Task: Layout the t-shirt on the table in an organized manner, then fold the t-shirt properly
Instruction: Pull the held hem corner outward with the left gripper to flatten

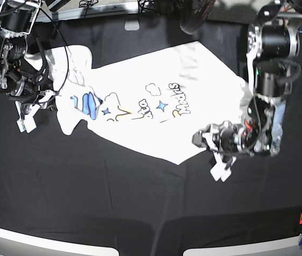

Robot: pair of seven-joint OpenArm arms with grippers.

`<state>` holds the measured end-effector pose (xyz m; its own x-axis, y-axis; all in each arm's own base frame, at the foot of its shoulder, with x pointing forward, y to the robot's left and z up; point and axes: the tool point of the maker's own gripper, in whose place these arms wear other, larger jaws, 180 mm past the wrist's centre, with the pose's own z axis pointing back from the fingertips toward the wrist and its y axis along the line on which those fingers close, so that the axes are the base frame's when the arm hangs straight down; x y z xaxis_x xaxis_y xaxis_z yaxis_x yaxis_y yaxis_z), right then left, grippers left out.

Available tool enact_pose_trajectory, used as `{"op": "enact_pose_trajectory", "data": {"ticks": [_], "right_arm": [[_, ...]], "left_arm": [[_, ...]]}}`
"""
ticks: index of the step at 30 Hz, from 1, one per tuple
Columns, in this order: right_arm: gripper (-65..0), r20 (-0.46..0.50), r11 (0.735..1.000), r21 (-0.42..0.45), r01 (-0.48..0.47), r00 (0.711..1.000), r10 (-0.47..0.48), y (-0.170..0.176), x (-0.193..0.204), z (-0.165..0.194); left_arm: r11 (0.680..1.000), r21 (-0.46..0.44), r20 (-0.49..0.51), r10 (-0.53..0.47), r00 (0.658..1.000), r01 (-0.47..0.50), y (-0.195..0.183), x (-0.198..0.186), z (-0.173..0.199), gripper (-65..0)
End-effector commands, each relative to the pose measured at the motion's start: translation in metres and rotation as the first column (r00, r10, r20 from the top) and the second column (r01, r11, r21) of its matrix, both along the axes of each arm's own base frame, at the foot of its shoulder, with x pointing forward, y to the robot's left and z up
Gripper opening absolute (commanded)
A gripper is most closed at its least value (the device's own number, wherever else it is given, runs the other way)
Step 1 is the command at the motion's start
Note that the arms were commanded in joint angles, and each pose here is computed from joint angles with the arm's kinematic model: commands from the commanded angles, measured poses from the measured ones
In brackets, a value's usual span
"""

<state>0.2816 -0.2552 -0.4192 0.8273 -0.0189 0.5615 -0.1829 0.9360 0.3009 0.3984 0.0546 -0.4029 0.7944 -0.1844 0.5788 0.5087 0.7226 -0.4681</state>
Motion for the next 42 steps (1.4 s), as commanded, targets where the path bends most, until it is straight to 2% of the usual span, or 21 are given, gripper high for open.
{"op": "enact_pose_trajectory", "data": {"ticks": [1,6,11,12,14,15,16,18,20,25,29,31,35,38,42], "right_arm": [[-65.0,-0.013,0.999,-0.030,-0.018,1.000,0.018,-0.005,-0.001,0.002],[-65.0,-0.014,0.999,-0.030,-0.018,1.000,0.018,-0.005,-0.001,0.002],[-65.0,-0.013,0.999,-0.029,-0.018,1.000,0.018,-0.005,-0.001,0.002],[-65.0,-0.014,0.999,-0.030,-0.018,1.000,0.018,-0.005,-0.001,0.002],[-65.0,-0.015,0.999,-0.030,-0.019,1.000,0.018,-0.005,-0.001,0.002],[-65.0,-0.015,0.999,-0.030,-0.019,1.000,0.018,-0.005,-0.001,0.002],[-65.0,-0.016,0.999,-0.031,-0.019,1.000,0.019,-0.005,-0.001,0.002],[-65.0,-0.018,0.999,-0.030,-0.020,1.000,0.019,-0.005,-0.002,0.002],[-65.0,-0.017,0.999,-0.030,-0.020,1.000,0.019,-0.005,-0.002,0.002],[-65.0,-0.016,0.999,-0.027,-0.019,1.000,0.019,-0.004,-0.001,0.002],[-65.0,-0.015,0.999,-0.026,-0.019,1.000,0.019,-0.004,-0.001,0.002],[-65.0,-0.004,1.000,-0.004,-0.016,1.000,0.016,-0.002,0.000,0.005],[-65.0,0.002,1.000,0.017,-0.016,1.000,0.016,0.001,0.001,0.007],[-65.0,0.002,1.000,0.016,-0.016,1.000,0.016,0.001,0.001,0.007],[-65.0,0.003,1.000,0.016,-0.016,1.000,0.015,0.001,0.001,0.007]], "left_arm": [[1.000,-0.025,0.103,0.018,0.994,-0.015,0.003,0.030,0.034,-65.0],[0.999,-0.007,0.217,0.040,0.975,-0.040,0.022,0.070,0.082,-65.0],[0.998,0.061,0.178,0.001,0.984,-0.012,0.033,0.070,0.086,-65.0],[0.998,0.061,0.176,0.002,0.984,-0.012,0.034,0.068,0.084,-62.5],[0.998,0.063,0.165,0.009,0.986,-0.020,0.038,0.063,0.075,-45.6],[0.998,0.062,0.162,0.016,0.987,-0.026,0.039,0.060,0.070,-41.5],[0.996,0.079,0.156,0.019,0.988,-0.032,0.043,0.057,0.063,-41.1],[0.988,0.146,0.154,0.021,0.988,-0.044,0.054,0.051,0.045,-41.2],[0.983,0.174,0.147,0.030,0.989,-0.056,0.064,0.045,0.033,-41.3],[0.985,0.158,0.082,0.053,0.995,-0.065,0.079,0.028,0.022,-41.3],[0.984,0.153,0.094,0.074,0.993,-0.087,0.086,0.030,0.021,-41.3],[0.981,0.164,0.078,0.088,0.993,-0.099,0.090,0.028,0.009,-41.3],[0.982,0.153,-0.052,0.122,0.991,-0.113,0.093,0.004,-0.029,-41.3],[0.989,0.097,-0.159,0.128,0.979,-0.114,0.086,-0.014,-0.040,-42.6],[0.993,-0.038,-0.224,0.096,0.970,-0.108,0.067,-0.020,-0.024,-53.0]]}}
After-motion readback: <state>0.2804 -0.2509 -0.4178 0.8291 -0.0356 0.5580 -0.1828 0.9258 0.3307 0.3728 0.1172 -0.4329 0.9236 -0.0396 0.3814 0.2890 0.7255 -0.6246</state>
